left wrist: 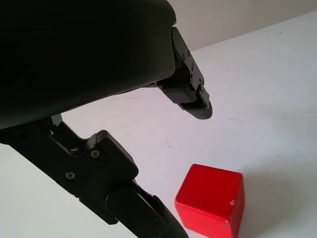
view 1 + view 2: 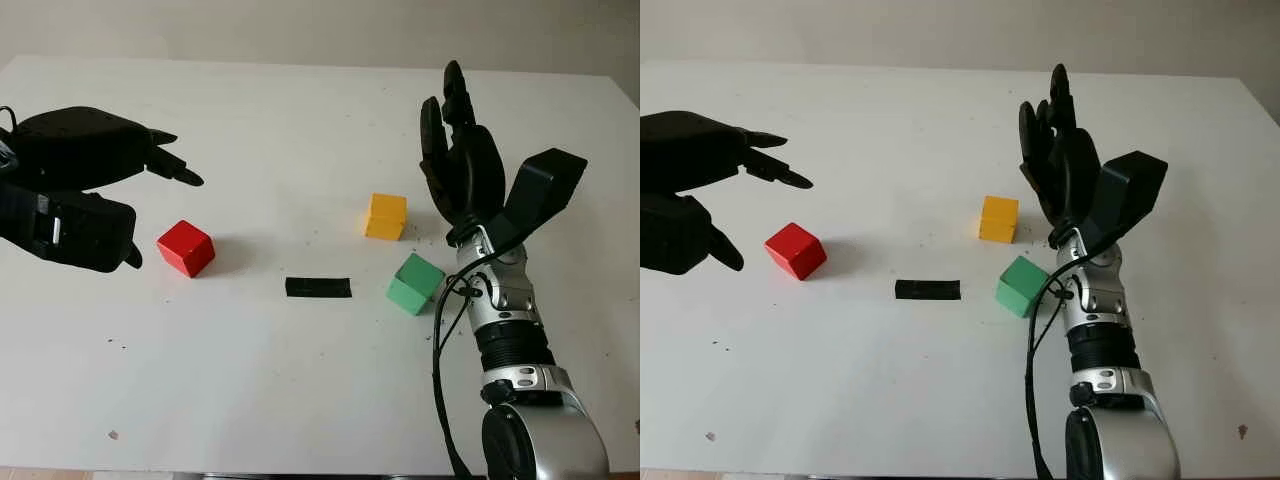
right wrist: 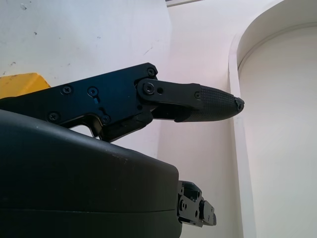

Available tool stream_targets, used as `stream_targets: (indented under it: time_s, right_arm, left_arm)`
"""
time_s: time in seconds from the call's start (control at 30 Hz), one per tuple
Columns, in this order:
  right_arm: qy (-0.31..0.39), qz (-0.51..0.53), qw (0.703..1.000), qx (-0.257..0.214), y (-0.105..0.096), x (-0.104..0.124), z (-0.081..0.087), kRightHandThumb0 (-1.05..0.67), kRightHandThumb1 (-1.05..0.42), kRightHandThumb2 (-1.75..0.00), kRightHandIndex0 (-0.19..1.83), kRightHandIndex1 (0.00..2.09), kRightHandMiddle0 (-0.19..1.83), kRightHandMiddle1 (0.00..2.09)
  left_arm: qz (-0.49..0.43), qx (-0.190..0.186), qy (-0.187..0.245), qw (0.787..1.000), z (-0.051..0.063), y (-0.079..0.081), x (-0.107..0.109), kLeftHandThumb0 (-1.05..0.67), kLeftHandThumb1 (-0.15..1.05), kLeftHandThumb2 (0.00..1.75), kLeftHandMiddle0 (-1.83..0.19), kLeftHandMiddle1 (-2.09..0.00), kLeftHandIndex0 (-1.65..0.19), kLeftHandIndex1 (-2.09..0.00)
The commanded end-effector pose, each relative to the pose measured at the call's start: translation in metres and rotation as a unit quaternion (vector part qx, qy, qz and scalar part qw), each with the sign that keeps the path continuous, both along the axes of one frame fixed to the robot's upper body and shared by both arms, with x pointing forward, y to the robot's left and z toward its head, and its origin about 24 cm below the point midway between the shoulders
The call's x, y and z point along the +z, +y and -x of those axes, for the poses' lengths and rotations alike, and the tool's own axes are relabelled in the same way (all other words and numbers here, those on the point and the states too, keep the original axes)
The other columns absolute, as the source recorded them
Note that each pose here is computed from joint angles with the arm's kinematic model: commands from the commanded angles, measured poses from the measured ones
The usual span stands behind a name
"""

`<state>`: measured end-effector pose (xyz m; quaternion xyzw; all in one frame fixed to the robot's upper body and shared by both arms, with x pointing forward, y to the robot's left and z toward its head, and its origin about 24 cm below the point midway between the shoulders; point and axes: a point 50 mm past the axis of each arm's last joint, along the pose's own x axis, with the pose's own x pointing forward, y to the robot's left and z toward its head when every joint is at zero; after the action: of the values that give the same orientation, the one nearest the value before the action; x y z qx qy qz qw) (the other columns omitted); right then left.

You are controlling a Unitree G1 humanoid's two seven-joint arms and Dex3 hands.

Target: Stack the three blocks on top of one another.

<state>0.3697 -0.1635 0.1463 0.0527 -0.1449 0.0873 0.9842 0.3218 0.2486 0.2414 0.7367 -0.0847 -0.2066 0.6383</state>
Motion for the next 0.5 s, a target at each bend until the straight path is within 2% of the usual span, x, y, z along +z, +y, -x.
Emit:
stream_targets:
  time_s: [0.0, 0.47]
  right_arm:
    - [-0.006, 0.004, 1.000, -0.005, -0.004, 0.004, 0.002, -0.68, -1.05, -0.52, -0.19, 0.00, -0.19, 0.00]
    - [0.000, 0.001, 1.000, -0.008, -0.006, 0.005, 0.004, -0.67, -1.05, -0.52, -0.19, 0.00, -0.19, 0.00]
  left_arm:
    - [0.005, -0.005, 0.004, 1.000, -0.001, 0.000, -0.008, -0.75, 0.58, 0.06, -0.19, -0.06, -0.63, -0.07]
    - [0.002, -0.013, 0.042, 0.999, -0.007, -0.002, -0.033, -0.73, 0.61, 0.06, -0.17, -0.05, -0.67, -0.06]
